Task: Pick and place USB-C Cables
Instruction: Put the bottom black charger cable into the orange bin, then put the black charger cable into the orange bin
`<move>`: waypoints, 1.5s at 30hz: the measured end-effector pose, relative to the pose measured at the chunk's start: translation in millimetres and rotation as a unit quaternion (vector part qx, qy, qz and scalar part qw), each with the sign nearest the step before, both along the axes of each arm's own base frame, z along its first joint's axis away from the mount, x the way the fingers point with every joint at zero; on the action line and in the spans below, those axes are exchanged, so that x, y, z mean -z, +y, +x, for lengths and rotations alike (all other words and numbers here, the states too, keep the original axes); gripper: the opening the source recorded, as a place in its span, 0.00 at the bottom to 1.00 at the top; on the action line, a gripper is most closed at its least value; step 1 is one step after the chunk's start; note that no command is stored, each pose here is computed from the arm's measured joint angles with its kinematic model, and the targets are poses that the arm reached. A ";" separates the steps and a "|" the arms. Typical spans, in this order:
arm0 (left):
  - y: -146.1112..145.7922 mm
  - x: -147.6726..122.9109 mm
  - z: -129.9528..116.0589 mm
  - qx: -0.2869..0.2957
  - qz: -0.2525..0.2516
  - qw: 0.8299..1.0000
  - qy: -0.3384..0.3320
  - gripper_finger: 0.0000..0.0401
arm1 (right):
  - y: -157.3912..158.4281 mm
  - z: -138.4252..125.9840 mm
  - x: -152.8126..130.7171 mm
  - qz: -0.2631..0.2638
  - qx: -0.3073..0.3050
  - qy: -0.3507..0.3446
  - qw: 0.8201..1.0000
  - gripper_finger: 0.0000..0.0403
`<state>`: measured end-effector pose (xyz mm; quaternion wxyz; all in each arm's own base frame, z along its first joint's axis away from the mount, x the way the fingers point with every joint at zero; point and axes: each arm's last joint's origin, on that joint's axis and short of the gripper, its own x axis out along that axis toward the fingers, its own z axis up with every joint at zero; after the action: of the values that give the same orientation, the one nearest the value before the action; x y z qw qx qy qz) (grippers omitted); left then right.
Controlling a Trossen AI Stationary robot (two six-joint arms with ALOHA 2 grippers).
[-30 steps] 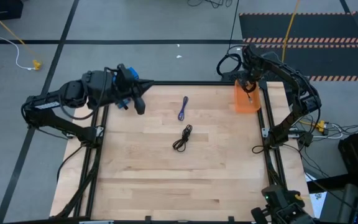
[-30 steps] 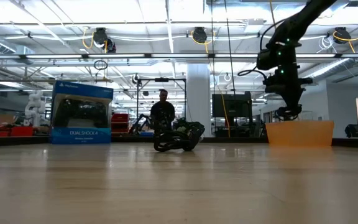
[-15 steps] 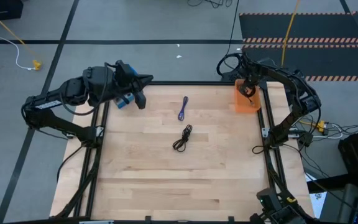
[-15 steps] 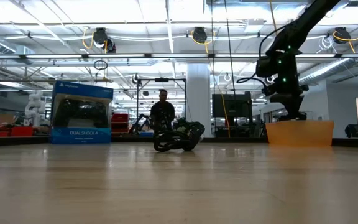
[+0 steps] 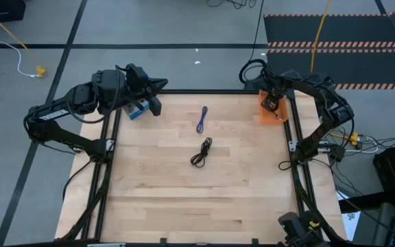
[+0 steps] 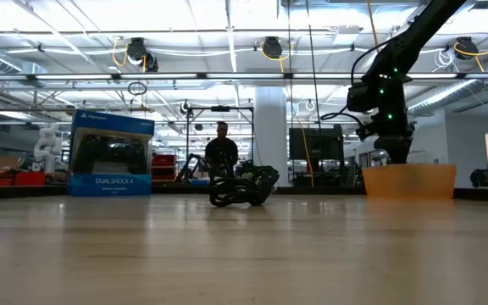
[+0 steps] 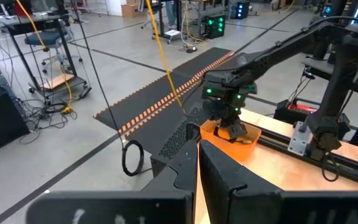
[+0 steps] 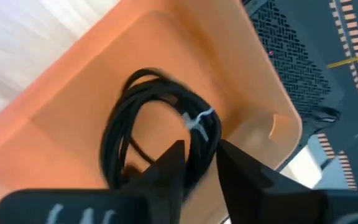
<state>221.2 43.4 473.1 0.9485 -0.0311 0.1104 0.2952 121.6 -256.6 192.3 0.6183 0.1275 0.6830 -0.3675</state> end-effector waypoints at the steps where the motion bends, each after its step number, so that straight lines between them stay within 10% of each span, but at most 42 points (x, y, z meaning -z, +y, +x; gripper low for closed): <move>1: 0.1 0.0 0.0 0.000 0.000 1.000 0.000 0.05 | 1.4 -0.3 2.4 0.004 -0.001 -0.001 1.000 0.24; 20: -0.4 0.0 0.2 0.005 -0.003 1.000 -0.002 0.05 | 9.3 9.4 0.8 0.017 -0.013 0.008 1.000 0.53; 45: -3.1 0.4 1.7 0.041 -0.038 0.998 -0.017 0.05 | 49.9 31.9 -98.6 0.007 -0.038 -0.037 0.999 0.54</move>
<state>222.9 40.3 472.7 0.9597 -0.0681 0.1063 0.2510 153.4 -206.7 290.9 0.6556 0.1198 0.6665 -0.3340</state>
